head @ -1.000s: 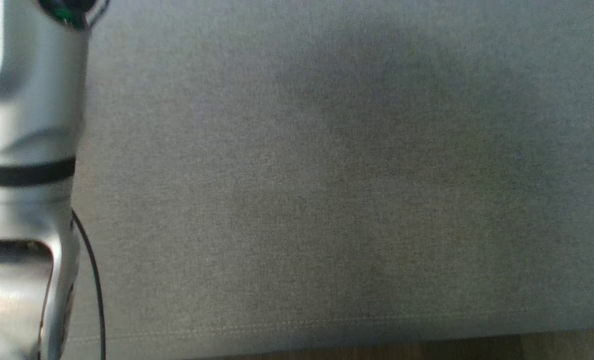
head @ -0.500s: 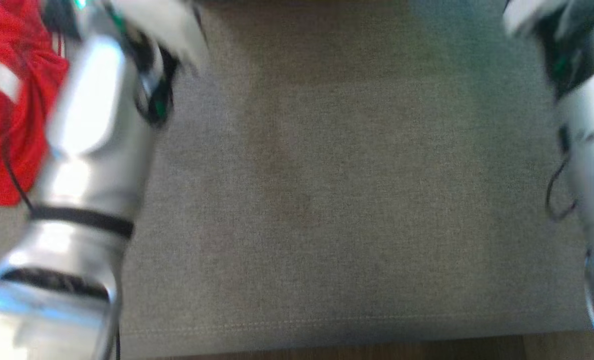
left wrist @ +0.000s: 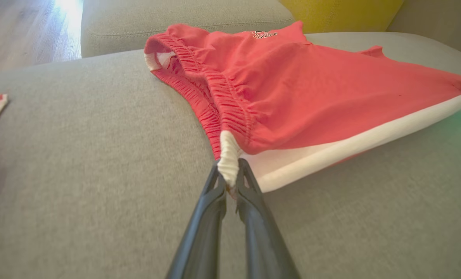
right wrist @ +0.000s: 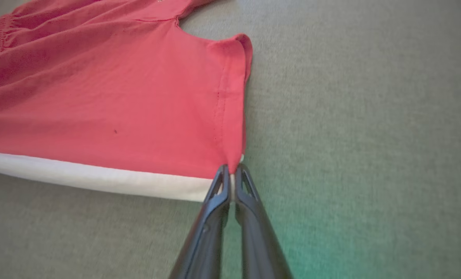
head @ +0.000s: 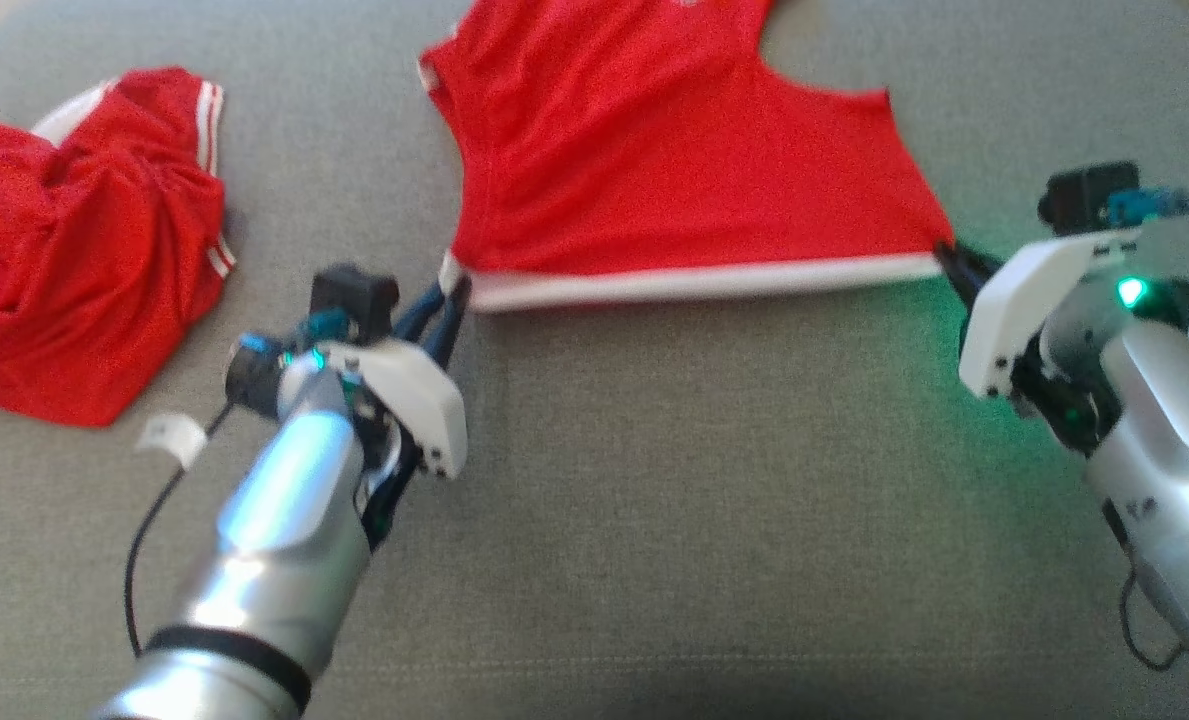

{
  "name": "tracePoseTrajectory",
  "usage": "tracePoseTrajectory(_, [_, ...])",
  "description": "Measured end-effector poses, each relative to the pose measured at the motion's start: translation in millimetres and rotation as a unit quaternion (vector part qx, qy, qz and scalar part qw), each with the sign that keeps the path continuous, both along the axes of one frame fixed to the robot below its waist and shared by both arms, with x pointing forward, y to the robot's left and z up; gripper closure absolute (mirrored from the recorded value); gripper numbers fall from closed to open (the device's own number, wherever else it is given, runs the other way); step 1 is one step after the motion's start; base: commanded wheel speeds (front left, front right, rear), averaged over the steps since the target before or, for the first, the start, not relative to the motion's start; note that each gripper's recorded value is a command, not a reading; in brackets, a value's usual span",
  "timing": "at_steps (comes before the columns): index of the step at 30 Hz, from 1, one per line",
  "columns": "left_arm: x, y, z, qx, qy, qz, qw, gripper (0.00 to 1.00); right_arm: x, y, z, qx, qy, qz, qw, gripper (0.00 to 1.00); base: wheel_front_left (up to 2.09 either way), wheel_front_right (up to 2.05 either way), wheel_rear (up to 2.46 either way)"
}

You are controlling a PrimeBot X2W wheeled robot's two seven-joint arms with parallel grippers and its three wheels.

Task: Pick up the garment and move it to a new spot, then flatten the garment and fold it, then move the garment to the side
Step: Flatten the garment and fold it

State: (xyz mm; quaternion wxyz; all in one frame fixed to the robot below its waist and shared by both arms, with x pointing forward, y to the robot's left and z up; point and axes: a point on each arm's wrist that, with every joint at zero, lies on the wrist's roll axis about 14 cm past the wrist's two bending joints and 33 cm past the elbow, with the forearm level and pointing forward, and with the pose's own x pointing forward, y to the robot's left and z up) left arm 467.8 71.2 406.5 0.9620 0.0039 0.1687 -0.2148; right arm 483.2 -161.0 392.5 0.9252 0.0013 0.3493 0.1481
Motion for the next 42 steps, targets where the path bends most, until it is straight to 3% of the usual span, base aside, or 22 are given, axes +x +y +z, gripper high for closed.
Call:
tracePoseTrajectory(11, [-45,-9,19,-0.006,-0.023,-0.022,0.999,1.00,-52,-19,11,-0.042,0.061,0.053,0.996,1.00,0.00,0.00,0.00])
tracePoseTrajectory(17, [-73,-8,11,-0.021,-0.003,-0.022,1.000,1.00,-82,-21,16,-0.036,0.106,0.076,0.991,1.00,0.00,0.00,0.00])
tracePoseTrajectory(29, [-144,-13,-3,-0.047,0.051,-0.062,0.996,1.00,-171,-48,8,-0.042,0.257,0.107,0.960,1.00,0.00,0.00,0.00])
tracePoseTrajectory(42, [-197,0,1,-0.063,0.108,-0.084,0.989,1.00,-245,-40,13,-0.011,0.335,0.154,0.929,1.00,0.00,0.00,0.00])
